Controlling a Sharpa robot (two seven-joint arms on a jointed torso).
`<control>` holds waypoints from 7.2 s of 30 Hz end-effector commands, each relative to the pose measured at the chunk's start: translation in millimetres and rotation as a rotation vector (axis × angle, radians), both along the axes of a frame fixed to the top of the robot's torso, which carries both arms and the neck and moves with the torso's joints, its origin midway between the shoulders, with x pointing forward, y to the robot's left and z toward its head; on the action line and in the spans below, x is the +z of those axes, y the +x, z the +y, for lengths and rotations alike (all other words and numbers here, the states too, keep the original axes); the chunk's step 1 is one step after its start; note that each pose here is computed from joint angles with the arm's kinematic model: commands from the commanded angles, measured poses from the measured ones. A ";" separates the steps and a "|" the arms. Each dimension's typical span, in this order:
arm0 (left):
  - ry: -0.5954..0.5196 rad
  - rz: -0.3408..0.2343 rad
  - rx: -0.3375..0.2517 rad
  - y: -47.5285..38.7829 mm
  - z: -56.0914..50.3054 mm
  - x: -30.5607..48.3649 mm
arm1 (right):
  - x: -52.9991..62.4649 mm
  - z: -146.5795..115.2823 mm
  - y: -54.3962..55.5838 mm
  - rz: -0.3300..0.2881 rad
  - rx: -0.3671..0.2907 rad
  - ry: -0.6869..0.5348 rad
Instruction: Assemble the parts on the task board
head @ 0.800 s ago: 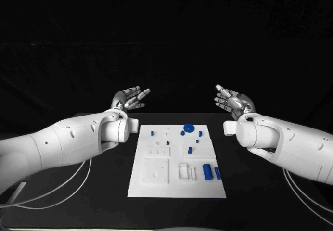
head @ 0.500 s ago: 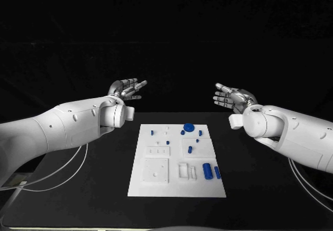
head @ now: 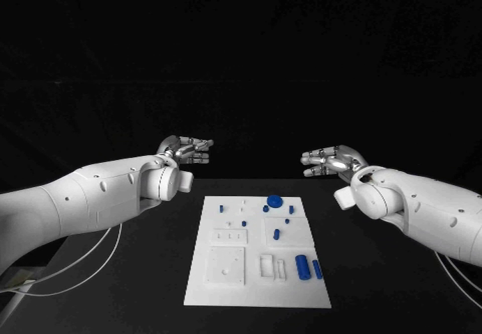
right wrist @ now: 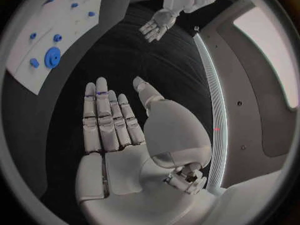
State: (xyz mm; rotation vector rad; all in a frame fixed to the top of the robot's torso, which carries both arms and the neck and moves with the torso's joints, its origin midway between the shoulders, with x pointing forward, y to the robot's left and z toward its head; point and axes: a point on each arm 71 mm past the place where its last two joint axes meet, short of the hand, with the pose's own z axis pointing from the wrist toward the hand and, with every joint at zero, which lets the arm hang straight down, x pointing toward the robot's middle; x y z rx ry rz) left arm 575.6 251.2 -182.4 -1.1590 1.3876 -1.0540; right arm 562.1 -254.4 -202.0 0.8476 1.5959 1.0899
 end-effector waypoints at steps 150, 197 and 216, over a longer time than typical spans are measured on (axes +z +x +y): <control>-0.021 -0.191 -0.356 -69.8 -59.7 86.3 | 18.7 146.5 8.3 -0.689 0.173 -1.147; -0.016 -0.204 -0.342 -69.9 -53.8 93.2 | 14.5 142.8 8.8 -0.631 0.185 -1.203; -0.012 -0.206 -0.339 -69.1 -52.8 93.9 | 11.9 142.3 8.5 -0.612 0.206 -1.213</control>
